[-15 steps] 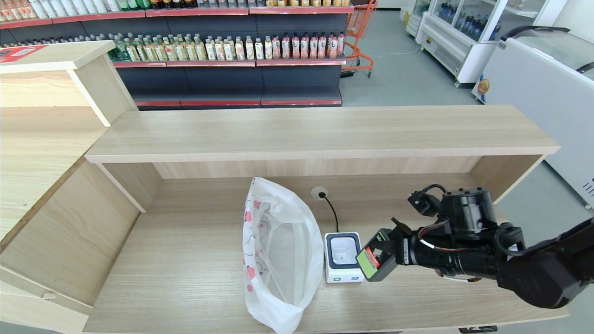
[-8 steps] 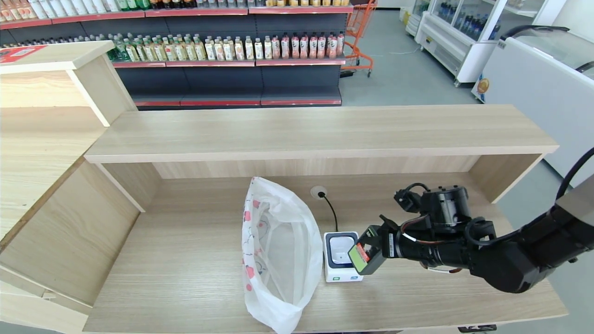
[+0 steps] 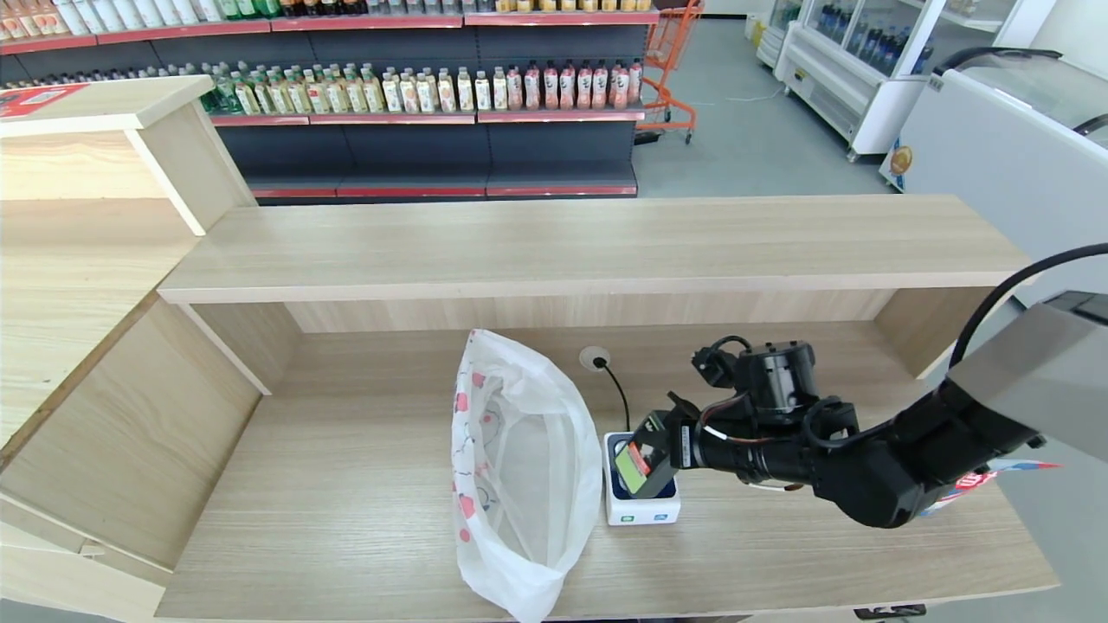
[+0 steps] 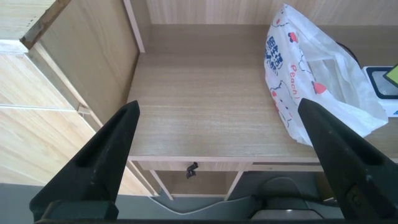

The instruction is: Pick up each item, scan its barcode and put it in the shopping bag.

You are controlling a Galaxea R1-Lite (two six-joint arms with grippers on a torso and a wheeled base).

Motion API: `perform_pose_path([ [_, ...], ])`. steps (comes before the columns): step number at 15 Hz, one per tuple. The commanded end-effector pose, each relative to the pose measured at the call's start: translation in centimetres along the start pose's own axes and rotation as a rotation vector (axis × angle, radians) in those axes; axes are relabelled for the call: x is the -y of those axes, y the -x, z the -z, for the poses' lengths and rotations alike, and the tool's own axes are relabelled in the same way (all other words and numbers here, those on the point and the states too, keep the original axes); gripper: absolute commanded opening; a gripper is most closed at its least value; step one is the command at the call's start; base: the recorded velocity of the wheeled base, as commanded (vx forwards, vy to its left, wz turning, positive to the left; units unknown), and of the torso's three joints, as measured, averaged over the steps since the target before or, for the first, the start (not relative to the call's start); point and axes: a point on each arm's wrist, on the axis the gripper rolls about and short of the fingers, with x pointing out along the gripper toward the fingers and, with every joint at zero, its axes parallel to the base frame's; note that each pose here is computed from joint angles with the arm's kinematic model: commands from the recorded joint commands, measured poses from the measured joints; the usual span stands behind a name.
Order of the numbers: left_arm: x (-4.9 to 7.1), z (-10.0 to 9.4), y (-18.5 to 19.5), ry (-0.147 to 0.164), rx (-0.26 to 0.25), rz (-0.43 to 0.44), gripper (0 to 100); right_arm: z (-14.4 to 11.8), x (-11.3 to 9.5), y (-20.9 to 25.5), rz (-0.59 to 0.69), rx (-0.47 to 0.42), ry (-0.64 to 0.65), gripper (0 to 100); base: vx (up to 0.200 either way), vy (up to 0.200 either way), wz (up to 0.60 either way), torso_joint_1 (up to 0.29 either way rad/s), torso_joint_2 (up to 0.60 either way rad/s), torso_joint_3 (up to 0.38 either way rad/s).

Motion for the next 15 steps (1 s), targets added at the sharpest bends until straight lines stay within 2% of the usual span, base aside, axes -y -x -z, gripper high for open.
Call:
perform_pose_path([
  [1, 0.0, 0.0, 0.0, 0.000, 0.000, 0.000, 100, 1.0, 0.4, -1.7, -0.005, -0.005, 0.005, 0, 0.000, 0.000, 0.00, 0.000, 0.00, 0.000],
  [6, 0.0, 0.0, 0.0, 0.000, 0.000, 0.000, 100, 1.6, 0.7, -2.4, 0.000, -0.015, 0.007, 0, 0.000, 0.000, 0.00, 0.000, 0.00, 0.000],
  [10, 0.0, 0.0, 0.0, 0.000, 0.000, 0.000, 100, 1.1, 0.4, -2.1, -0.007, 0.007, 0.012, 0, 0.000, 0.000, 0.00, 0.000, 0.00, 0.000],
  [12, 0.0, 0.0, 0.0, 0.000, 0.000, 0.000, 100, -2.1, -0.9, 0.6, -0.037, 0.124, 0.016, 0, 0.000, 0.000, 0.00, 0.000, 0.00, 0.000],
  [13, 0.0, 0.0, 0.0, 0.000, 0.000, 0.000, 100, -4.0, -1.9, 3.4, -0.053, 0.201, 0.021, 0, 0.000, 0.000, 0.00, 0.000, 0.00, 0.000],
  [14, 0.0, 0.0, 0.0, 0.000, 0.000, 0.000, 100, -5.4, -2.4, 6.2, -0.049, 0.261, 0.062, 0, 0.000, 0.000, 0.00, 0.000, 0.00, 0.000],
  [15, 0.0, 0.0, 0.0, 0.000, 0.000, 0.000, 100, -5.9, -2.5, 8.3, -0.024, 0.278, 0.129, 0, 0.000, 0.000, 0.00, 0.000, 0.00, 0.000],
])
